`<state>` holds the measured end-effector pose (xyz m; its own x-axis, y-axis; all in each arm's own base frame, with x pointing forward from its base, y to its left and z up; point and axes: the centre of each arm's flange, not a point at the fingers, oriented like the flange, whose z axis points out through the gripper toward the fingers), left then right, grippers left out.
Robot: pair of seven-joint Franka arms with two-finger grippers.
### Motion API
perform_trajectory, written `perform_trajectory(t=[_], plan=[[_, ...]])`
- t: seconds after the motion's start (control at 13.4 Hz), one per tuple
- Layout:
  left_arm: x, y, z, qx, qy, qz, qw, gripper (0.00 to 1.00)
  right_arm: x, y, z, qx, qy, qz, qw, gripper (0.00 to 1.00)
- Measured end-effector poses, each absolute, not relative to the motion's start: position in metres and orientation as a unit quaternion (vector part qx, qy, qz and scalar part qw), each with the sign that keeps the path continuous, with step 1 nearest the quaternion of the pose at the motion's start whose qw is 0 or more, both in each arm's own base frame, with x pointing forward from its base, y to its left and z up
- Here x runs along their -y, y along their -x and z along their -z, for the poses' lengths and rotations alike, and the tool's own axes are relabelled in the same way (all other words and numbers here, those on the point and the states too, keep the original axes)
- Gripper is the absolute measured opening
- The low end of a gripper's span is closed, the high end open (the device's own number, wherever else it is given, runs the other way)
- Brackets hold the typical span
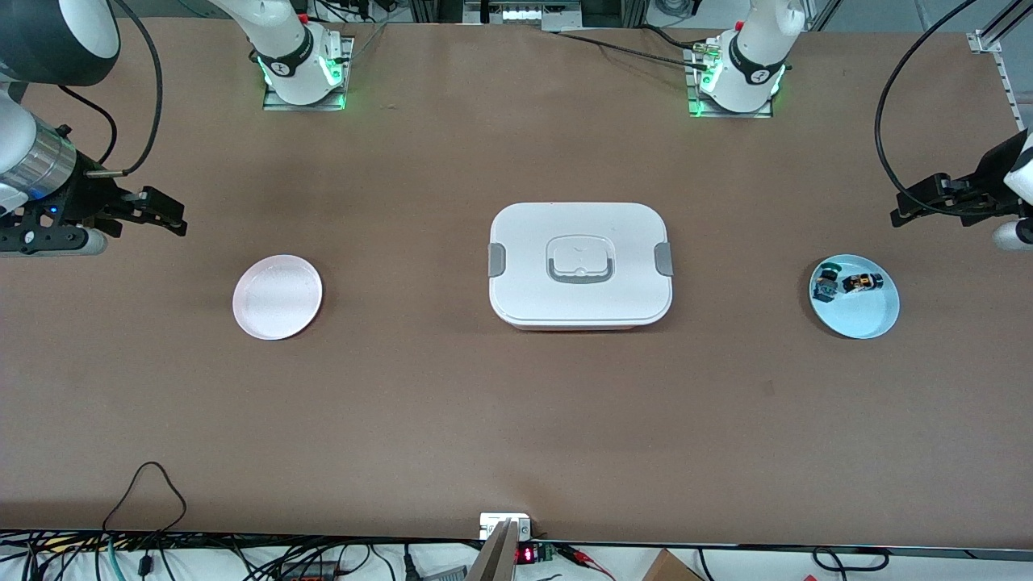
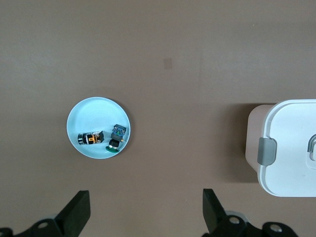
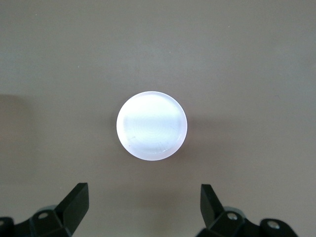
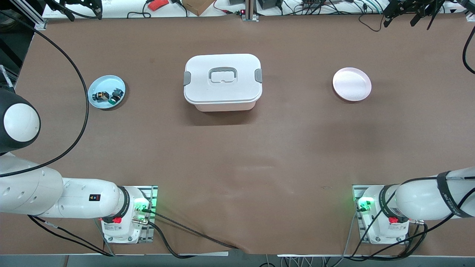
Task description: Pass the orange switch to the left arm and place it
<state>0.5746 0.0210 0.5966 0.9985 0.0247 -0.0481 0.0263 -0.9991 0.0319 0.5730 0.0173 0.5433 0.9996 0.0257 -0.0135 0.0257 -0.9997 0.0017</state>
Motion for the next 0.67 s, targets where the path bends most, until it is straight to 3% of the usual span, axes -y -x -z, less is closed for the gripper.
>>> perform_trajectory(t=[0.67], plan=[[-0.005, -0.577, -0.599, 0.001, -1.0, 0.013, 0.019, 1.0, -0.017, -0.573, -0.543, -0.013, -1.0, 0.007, 0.001, 1.0]])
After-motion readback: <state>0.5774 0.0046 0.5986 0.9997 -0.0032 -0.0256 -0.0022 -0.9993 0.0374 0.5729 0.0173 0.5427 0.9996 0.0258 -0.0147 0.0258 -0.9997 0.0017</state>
